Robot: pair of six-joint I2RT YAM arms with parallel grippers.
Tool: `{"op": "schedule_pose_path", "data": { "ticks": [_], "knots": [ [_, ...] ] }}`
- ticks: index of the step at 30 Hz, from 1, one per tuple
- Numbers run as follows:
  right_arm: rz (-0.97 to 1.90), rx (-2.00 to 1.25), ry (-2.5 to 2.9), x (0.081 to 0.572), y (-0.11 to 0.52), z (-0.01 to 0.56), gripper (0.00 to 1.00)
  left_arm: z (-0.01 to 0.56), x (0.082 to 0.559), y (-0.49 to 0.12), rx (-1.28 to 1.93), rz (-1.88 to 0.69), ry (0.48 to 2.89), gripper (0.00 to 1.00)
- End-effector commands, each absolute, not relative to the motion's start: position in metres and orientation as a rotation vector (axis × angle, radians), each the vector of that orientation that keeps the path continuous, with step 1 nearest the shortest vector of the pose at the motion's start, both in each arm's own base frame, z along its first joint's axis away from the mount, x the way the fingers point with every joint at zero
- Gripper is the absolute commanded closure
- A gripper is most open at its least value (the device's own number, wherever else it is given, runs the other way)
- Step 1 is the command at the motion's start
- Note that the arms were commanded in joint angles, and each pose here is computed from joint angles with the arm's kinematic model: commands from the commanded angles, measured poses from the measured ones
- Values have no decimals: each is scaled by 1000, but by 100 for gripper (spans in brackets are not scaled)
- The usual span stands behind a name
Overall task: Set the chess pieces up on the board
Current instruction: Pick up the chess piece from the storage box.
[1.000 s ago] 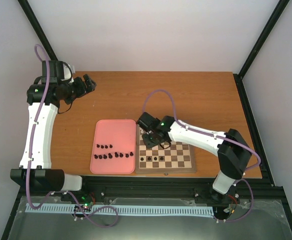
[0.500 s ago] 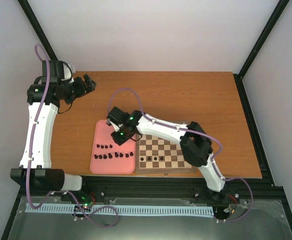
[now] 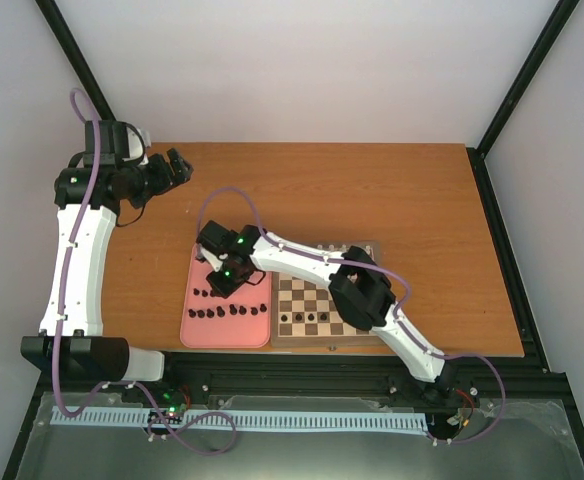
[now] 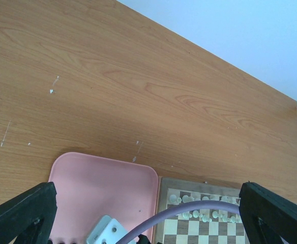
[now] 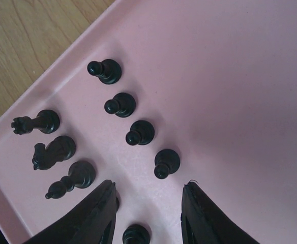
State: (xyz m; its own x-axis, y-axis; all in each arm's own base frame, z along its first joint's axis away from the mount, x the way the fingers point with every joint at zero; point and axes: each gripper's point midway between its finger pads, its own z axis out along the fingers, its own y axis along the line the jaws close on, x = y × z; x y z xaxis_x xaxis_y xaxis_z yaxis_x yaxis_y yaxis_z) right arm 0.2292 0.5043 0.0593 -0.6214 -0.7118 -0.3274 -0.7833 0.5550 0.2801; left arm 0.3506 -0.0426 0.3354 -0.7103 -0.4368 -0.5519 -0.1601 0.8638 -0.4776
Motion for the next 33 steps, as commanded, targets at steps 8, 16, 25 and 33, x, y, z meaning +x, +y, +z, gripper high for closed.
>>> {"op": "schedule_pose_path", "data": {
  "ticks": [8, 16, 25, 33],
  "knots": [
    [594, -1307, 2632, 229, 510, 46, 66, 339, 349, -45, -403, -522, 2344, 0],
    [584, -1280, 2652, 237, 509, 39, 71, 338, 349, -44, -402, -515, 2347, 0],
    [611, -1278, 2668, 241, 508, 35, 73, 335, 352, -44, -403, -511, 2354, 0],
    [625, -1284, 2656, 242, 511, 40, 92, 334, 351, -43, -403, -507, 2357, 0]
  ]
}}
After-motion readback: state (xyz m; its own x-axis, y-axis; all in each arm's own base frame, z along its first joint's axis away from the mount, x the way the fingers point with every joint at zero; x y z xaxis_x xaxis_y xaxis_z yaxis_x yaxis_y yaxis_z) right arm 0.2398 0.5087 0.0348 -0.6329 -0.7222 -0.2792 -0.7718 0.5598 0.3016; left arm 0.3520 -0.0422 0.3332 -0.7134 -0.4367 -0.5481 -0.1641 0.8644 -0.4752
